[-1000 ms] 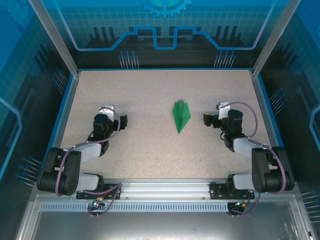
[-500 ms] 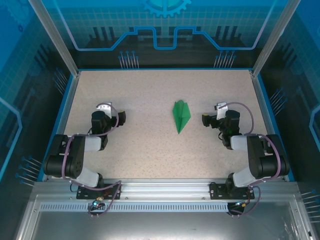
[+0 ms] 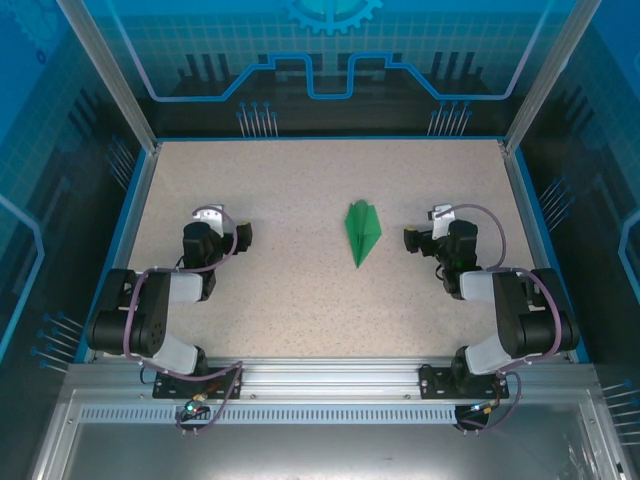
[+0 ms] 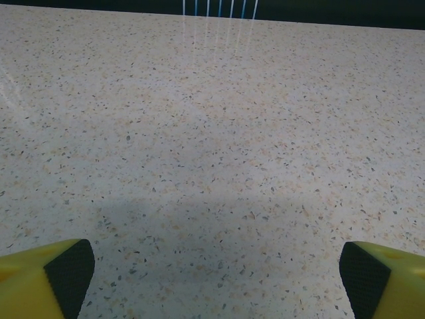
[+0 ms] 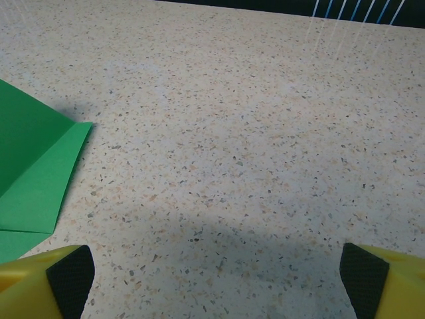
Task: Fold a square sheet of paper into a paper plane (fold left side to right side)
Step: Reset both arms
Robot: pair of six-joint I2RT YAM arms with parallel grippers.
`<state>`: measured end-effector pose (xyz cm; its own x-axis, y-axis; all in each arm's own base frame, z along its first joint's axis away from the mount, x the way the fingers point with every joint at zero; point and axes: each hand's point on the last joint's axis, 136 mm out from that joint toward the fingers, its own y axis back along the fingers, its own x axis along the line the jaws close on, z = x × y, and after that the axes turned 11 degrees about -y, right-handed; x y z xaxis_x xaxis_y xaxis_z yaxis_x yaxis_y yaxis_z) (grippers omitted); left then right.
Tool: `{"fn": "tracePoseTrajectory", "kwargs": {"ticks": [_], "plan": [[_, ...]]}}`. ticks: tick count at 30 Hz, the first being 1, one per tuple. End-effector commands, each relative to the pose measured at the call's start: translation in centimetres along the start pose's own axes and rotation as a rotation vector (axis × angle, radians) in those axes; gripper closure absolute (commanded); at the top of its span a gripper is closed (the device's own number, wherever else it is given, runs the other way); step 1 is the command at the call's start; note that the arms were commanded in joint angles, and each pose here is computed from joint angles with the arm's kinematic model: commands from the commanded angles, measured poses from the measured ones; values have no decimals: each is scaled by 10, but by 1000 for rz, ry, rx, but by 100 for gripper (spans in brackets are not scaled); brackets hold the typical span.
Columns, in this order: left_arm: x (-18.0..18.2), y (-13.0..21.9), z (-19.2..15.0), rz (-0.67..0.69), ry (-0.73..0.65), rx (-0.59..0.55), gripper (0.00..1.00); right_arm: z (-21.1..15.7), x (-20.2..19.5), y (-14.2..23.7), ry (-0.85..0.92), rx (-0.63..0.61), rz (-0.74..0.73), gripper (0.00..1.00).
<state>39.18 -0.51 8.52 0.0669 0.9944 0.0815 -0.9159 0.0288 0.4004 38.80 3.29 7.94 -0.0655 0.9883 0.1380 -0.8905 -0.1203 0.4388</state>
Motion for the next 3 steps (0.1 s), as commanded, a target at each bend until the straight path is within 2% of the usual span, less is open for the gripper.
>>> {"fn": "tracePoseTrajectory", "kwargs": {"ticks": [1,3], "plan": [[0,-2,7,-13,9,-14,1,16,3,-2,18,-49,0,1],[0,-2,7,-13,9,-12,1,16,2,-2,15,-48,1,1]]}}
